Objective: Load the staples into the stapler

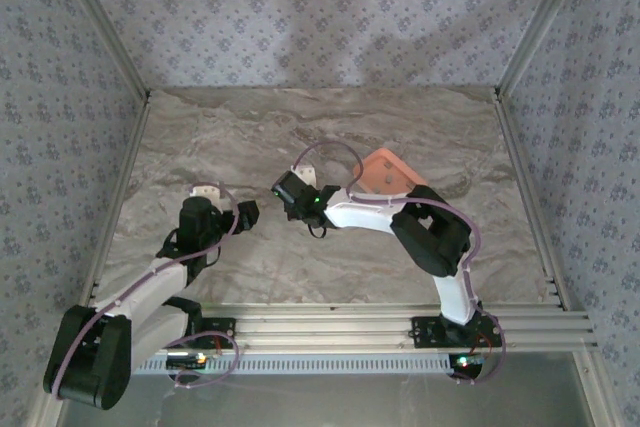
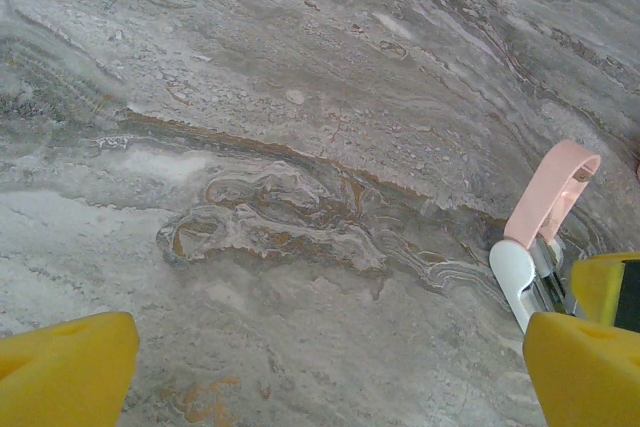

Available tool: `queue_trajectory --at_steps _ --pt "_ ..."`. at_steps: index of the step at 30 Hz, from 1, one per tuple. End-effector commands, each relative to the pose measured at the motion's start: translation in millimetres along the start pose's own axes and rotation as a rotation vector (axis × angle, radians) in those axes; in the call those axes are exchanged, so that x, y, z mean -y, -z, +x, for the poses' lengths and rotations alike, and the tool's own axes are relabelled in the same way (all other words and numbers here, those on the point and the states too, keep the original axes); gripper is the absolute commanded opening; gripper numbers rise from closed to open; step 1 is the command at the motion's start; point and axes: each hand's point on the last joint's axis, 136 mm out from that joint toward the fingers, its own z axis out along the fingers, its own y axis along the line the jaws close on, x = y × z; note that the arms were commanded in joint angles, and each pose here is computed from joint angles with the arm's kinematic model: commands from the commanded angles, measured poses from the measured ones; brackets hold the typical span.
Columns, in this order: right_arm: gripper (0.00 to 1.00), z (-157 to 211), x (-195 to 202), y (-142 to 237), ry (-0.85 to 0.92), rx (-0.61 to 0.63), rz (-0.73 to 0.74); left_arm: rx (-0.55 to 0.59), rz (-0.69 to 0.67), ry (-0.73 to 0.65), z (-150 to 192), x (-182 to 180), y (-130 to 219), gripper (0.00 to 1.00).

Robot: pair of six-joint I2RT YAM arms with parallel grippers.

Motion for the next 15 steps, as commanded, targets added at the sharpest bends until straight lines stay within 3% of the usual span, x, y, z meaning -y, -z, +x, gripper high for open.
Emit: queue_trajectory --at_steps 1,15 --pt "0.16 12 5 -8 0.026 -0.041 0.021 0.022 0.0 -0.018 -4 -1 2 0.98" --pt "0.16 2 -1 4 0.052 -0.011 0.011 0.024 -0.001 -0.021 -5 -1 3 0.98"
